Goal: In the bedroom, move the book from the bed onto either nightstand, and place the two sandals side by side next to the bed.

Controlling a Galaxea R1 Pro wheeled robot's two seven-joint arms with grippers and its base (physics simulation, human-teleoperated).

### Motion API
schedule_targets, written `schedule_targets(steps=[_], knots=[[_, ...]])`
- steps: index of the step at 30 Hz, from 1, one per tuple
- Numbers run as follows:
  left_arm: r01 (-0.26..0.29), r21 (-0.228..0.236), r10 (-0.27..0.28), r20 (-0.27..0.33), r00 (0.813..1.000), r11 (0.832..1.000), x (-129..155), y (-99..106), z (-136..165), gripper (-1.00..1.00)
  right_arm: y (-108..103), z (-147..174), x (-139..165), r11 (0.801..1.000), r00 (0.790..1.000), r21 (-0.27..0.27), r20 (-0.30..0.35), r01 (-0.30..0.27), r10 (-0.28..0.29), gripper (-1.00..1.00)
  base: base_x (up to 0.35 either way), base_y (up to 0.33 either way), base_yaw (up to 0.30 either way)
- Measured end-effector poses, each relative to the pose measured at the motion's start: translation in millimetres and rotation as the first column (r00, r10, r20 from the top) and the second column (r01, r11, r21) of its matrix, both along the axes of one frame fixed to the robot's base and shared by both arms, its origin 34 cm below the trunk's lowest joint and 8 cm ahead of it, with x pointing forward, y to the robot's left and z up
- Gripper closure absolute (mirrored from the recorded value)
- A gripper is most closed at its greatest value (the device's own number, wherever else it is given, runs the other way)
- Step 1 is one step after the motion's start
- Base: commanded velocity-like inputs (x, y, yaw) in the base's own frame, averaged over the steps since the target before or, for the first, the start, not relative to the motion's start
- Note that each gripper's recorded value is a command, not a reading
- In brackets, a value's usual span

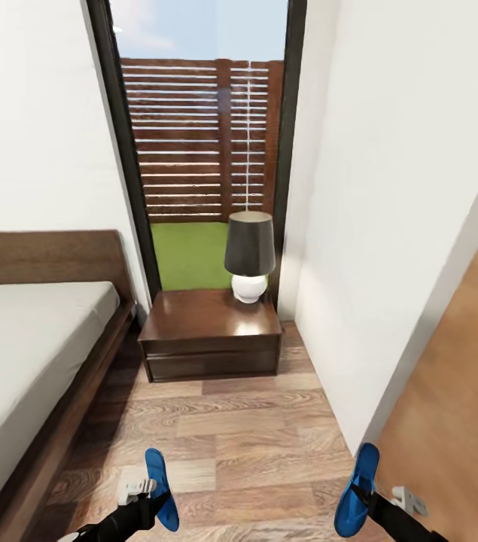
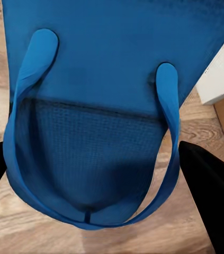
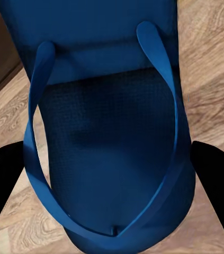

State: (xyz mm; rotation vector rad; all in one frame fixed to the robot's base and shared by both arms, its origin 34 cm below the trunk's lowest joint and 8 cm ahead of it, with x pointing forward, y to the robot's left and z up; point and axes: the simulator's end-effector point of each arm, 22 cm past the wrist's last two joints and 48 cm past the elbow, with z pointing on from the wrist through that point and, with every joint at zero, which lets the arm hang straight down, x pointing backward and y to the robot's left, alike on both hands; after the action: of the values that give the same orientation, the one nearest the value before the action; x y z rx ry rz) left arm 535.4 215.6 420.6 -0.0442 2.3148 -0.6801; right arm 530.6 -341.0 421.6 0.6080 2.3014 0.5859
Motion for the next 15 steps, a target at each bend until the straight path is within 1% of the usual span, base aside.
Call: schedule_targets(steps=[15], knots=[[0.0,0.001,0.0,0.0,1.0,1.0,-0.1,0.1,-0.2,1.0,0.0,0.0,0.0,1.0,1.0,0.0,0.0,0.0,0.0,1.0,0.314,-0.008,0.003]])
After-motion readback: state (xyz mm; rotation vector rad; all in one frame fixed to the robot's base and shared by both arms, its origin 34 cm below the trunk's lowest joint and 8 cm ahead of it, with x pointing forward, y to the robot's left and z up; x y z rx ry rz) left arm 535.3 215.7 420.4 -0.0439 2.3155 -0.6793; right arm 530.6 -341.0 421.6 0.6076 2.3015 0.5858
